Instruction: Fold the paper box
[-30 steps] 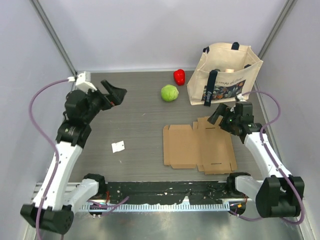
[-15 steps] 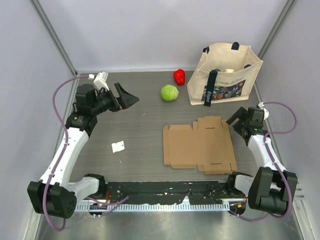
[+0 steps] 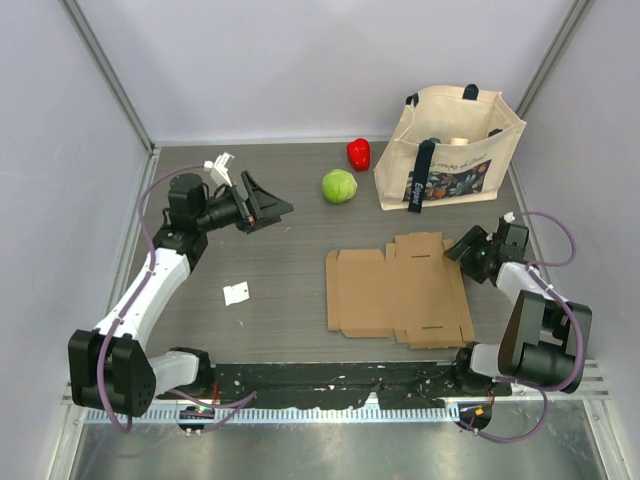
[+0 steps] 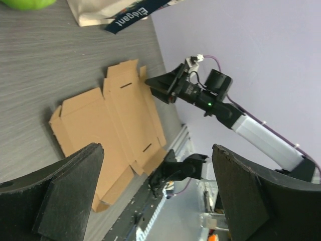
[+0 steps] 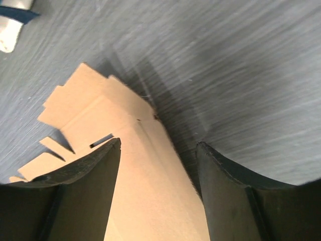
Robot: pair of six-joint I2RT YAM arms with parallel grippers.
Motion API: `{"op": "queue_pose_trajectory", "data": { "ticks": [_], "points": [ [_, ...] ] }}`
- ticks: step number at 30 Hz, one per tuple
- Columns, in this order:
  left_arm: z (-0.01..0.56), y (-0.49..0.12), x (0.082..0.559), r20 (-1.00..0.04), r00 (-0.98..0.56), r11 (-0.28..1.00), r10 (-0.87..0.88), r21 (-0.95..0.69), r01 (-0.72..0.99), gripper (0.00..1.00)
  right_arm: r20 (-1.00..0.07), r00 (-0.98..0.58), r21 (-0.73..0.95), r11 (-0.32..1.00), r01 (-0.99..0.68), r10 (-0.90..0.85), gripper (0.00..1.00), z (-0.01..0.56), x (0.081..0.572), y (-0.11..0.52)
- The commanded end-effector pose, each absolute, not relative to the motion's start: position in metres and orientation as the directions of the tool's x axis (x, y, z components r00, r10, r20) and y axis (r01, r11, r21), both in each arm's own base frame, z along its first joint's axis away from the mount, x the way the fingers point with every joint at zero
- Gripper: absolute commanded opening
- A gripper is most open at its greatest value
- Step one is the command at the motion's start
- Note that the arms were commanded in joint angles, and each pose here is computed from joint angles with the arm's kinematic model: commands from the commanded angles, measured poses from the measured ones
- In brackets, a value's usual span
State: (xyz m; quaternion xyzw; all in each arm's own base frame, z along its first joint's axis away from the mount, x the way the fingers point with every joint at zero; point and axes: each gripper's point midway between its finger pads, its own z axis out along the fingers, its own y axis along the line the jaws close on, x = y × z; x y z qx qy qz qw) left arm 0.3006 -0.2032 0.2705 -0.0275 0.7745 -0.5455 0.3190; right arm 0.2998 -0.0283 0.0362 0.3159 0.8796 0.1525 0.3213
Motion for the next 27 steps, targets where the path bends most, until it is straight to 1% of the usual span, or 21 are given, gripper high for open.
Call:
{"op": "queue_pose_trajectory", "data": {
  "ticks": [1, 2, 3, 4, 5, 7, 8, 10, 11, 13, 14, 16, 18, 19, 20, 21, 22, 23, 25, 26, 27],
  "points": [
    [0.301, -0.215, 0.294, -0.465, -0.8, 0.272, -0.378, -0.882, 0.384, 0.93, -0.517, -0.609, 0.575, 0.771, 0.273, 0.602, 0.64, 0.054, 0.319, 0.003],
    [0.3, -0.216, 0.293, -0.466, -0.8, 0.262, -0.378, -0.882, 0.391, 0.93, -0.528, -0.615, 0.58, 0.777, 0.242, 0.586, 0.58, 0.056, 0.322, 0.01],
    [0.3, -0.216, 0.293, -0.458, -0.804, 0.255, -0.38, -0.887, 0.384, 0.92, -0.547, -0.618, 0.568, 0.792, 0.223, 0.565, 0.55, 0.058, 0.326, 0.014],
    [0.299, -0.216, 0.294, -0.456, -0.805, 0.255, -0.38, -0.888, 0.383, 0.92, -0.565, -0.641, 0.546, 0.818, 0.181, 0.52, 0.51, 0.059, 0.328, 0.028],
    [0.297, -0.216, 0.294, -0.456, -0.805, 0.258, -0.379, -0.888, 0.381, 0.92, -0.592, -0.64, 0.499, 0.846, 0.186, 0.49, 0.44, 0.058, 0.335, 0.028],
    [0.295, -0.215, 0.296, -0.467, -0.797, 0.272, -0.383, -0.881, 0.386, 0.92, -0.619, -0.67, 0.44, 0.888, 0.136, 0.409, 0.35, 0.055, 0.339, 0.04],
    [0.293, -0.214, 0.296, -0.467, -0.796, 0.281, -0.385, -0.881, 0.381, 0.92, -0.644, -0.679, 0.417, 0.906, 0.076, 0.353, 0.26, 0.062, 0.347, 0.057],
    [0.289, -0.212, 0.3, -0.491, -0.781, 0.313, -0.387, -0.866, 0.39, 0.92, -0.676, -0.694, 0.341, 0.94, 0.002, 0.247, 0.22, 0.061, 0.352, 0.079],
    [0.287, -0.212, 0.301, -0.491, -0.782, 0.325, -0.385, -0.865, 0.383, 0.92, -0.701, -0.686, 0.331, 0.941, -0.071, 0.195, 0.16, 0.072, 0.359, 0.1],
    [0.282, -0.21, 0.305, -0.499, -0.772, 0.347, -0.392, -0.858, 0.379, 0.91, -0.708, -0.694, 0.339, 0.925, -0.17, 0.132, 0.11, 0.075, 0.364, 0.125],
    [0.279, -0.209, 0.306, -0.509, -0.77, 0.363, -0.384, -0.85, 0.382, 0.91, -0.729, -0.675, 0.345, 0.914, -0.215, 0.116, 0.06, 0.089, 0.373, 0.137],
    [0.276, -0.21, 0.308, -0.523, -0.767, 0.372, -0.372, -0.841, 0.392, 0.91, -0.734, -0.677, 0.345, 0.887, -0.306, 0.052, 0.01, 0.094, 0.373, 0.159],
    [0.273, -0.21, 0.31, -0.542, -0.76, 0.386, -0.359, -0.827, 0.408, 0.89, -0.757, -0.653, 0.353, 0.85, -0.392, 0.013, 0.01, 0.111, 0.379, 0.177],
    [0.272, -0.209, 0.311, -0.552, -0.754, 0.397, -0.356, -0.82, 0.412, 0.87, -0.764, -0.645, 0.37, 0.801, -0.471, -0.026, 0.01, 0.116, 0.374, 0.19],
    [0.268, -0.206, 0.315, -0.552, -0.751, 0.426, -0.362, -0.815, 0.393, 0.87, -0.78, -0.624, 0.368, 0.774, -0.515, -0.044, 0.01, 0.126, 0.376, 0.196],
    [0.263, -0.206, 0.317, -0.584, -0.735, 0.459, -0.345, -0.788, 0.41, 0.86, -0.768, -0.636, 0.379, 0.749, -0.543, -0.072, 0.01, 0.125, 0.369, 0.2],
    [0.26, -0.205, 0.319, -0.596, -0.727, 0.489, -0.342, -0.773, 0.404, 0.85, -0.771, -0.63, 0.408, 0.682, -0.606, -0.099, 0.01, 0.133, 0.36, 0.212],
    [0.252, -0.201, 0.323, -0.596, -0.726, 0.542, -0.344, -0.757, 0.364, 0.84, -0.793, -0.596, 0.386, 0.653, -0.652, -0.127, 0.01, 0.139, 0.36, 0.214],
    [0.245, -0.206, 0.324, -0.629, -0.719, 0.59, -0.296, -0.712, 0.38, 0.83, -0.792, -0.592, 0.399, 0.61, -0.685, -0.148, 0.01, 0.145, 0.353, 0.22],
    [0.249, -0.208, 0.323, -0.626, -0.73, 0.599, -0.273, -0.704, 0.38, 0.84, -0.798, -0.584, 0.425, 0.548, -0.72, -0.15, 0.01, 0.154, 0.348, 0.228],
    [0.245, -0.211, 0.323, -0.646, -0.731, 0.62, -0.219, -0.671, 0.407, 0.86, -0.797, -0.585, 0.447, 0.504, -0.739, -0.15, 0.01, 0.159, 0.342, 0.233]
  ]
}}
